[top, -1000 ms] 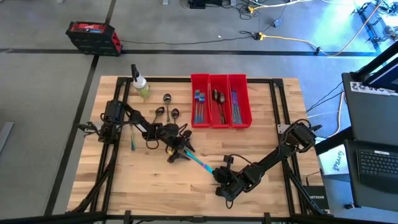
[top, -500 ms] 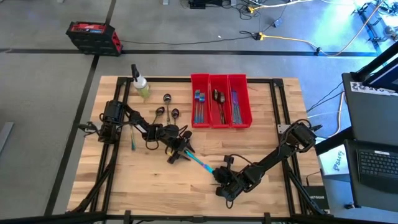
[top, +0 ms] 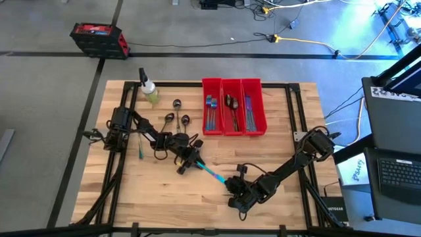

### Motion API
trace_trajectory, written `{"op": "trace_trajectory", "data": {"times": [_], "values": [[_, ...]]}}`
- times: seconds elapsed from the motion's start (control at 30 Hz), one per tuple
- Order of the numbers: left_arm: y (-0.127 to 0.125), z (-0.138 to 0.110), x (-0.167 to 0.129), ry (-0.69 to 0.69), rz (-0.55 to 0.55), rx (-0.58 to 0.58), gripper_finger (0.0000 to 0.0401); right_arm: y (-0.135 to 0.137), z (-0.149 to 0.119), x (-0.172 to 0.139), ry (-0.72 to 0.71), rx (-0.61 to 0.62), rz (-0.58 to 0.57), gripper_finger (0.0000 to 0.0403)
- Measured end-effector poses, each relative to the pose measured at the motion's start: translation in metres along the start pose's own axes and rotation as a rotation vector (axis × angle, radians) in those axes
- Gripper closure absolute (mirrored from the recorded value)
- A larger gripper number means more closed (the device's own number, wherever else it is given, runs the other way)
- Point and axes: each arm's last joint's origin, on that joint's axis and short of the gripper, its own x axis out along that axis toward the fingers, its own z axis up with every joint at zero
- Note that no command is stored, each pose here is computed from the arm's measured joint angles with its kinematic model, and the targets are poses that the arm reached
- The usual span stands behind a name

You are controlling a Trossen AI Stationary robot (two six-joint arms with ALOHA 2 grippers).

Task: Sort silverware
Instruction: Put the blue knife into the right red silverware bin

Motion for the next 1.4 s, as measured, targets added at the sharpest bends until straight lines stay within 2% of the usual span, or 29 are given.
{"op": "trace_trajectory", "data": {"times": [0.23, 0.53, 1.4], "values": [[0.0000, -0.0002, 0.0001, 0.000, 0.001, -0.024, 0.0335, 0.0001, 0.0000, 0.0000, 0.000, 0.002, 0.002, 0.0403], [0.0001, -0.0008, 0.0001, 0.008, 0.005, -0.014, 0.0323, 0.0003, 0.0001, 0.0001, -0.001, 0.004, 0.004, 0.0403], [-0.0026, 0.0000, 0.0010, 0.002, -0.016, -0.016, 0.0322, 0.0008, 0.0007, 0.0000, -0.005, 0.009, 0.009, 0.0403]]}}
